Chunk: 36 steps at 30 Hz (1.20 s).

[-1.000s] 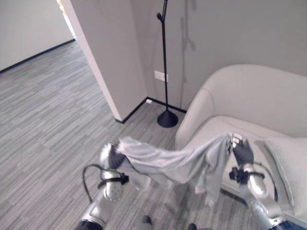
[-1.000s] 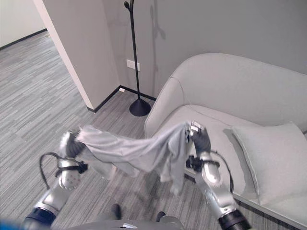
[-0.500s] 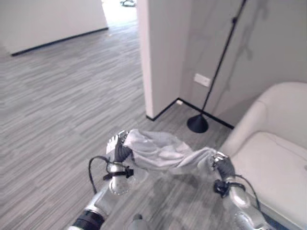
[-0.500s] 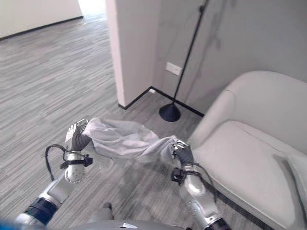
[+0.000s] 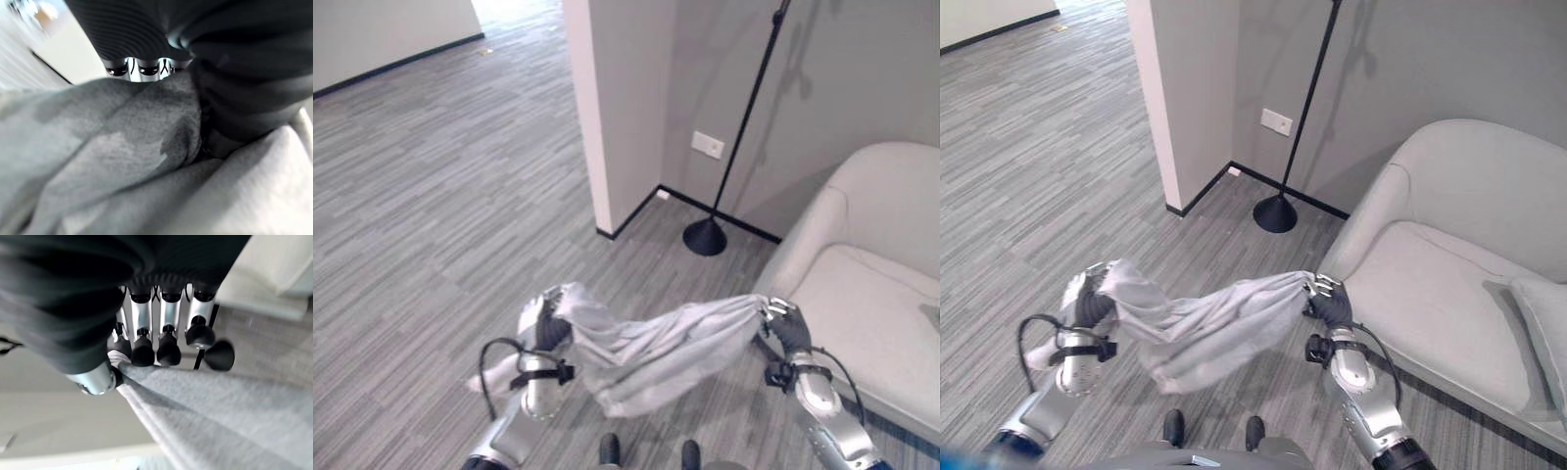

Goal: Hang the clothes on the sofa on the clothes rack.

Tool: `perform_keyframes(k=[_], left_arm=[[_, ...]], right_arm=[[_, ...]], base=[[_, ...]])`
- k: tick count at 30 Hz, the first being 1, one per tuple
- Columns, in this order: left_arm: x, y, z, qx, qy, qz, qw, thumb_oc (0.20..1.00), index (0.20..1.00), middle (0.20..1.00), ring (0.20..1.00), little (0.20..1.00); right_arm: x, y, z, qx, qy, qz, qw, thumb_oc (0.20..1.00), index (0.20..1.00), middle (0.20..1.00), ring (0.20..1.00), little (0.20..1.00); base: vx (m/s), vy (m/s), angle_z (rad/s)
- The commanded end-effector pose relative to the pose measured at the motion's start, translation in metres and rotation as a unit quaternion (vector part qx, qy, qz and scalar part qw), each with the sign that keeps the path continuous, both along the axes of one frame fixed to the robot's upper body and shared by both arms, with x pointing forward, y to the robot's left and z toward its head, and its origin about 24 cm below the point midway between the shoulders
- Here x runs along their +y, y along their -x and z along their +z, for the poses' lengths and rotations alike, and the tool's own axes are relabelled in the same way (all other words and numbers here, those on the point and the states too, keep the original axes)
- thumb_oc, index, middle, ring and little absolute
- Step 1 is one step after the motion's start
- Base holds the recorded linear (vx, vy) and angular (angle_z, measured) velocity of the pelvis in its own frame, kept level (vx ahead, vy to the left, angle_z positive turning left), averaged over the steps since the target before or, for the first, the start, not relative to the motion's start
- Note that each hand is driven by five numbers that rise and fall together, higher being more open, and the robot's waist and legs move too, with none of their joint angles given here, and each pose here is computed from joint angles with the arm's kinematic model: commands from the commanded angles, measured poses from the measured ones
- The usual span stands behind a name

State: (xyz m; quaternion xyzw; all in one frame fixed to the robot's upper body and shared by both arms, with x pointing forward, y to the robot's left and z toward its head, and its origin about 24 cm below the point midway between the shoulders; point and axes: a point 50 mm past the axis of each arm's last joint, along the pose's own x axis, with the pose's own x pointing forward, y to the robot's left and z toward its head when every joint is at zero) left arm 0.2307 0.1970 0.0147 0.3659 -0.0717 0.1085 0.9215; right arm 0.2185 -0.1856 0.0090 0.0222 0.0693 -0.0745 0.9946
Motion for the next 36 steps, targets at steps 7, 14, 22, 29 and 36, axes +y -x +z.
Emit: perform_keyframes(k=[7, 14, 22, 29, 36], left_arm=[[-0.039, -0.02, 0.029, -0.074, 0.059, -0.087, 0.992, 0.2, 0.2, 0.2, 0.2, 0.2], [-0.026, -0.02, 0.038, -0.117, 0.046, -0.047, 0.991, 0.2, 0.2, 0.2, 0.2, 0.2], [-0.007, -0.01, 0.03, -0.115, 0.013, -0.003, 0.993, 0.2, 0.2, 0.2, 0.2, 0.2], [-0.009, -0.008, 0.025, -0.11, 0.002, -0.009, 0.994, 0.2, 0.2, 0.2, 0.2, 0.2], [-0.012, -0.017, 0.038, -0.139, -0.012, -0.032, 0.99, 0.2, 0.2, 0.2, 0.2, 0.2]], right_arm=[[-0.009, -0.013, 0.047, -0.126, 0.046, -0.004, 0.991, 0.2, 0.2, 0.2, 0.2, 0.2], [-0.025, -0.012, 0.082, -0.215, 0.178, -0.06, 0.958, 0.2, 0.2, 0.2, 0.2, 0.2], [-0.04, -0.02, 0.119, -0.302, 0.277, -0.172, 0.896, 0.2, 0.2, 0.2, 0.2, 0.2], [-0.035, -0.017, 0.115, -0.293, 0.312, -0.175, 0.886, 0.2, 0.2, 0.2, 0.2, 0.2], [-0.029, -0.021, 0.114, -0.295, 0.341, -0.171, 0.876, 0.2, 0.2, 0.2, 0.2, 0.2]], base=[[0.3, -0.051, 0.26], [0.25, -0.041, -0.05], [0.37, 0.101, -0.47], [0.47, 0.181, -0.84], [0.33, 0.169, -0.41]])
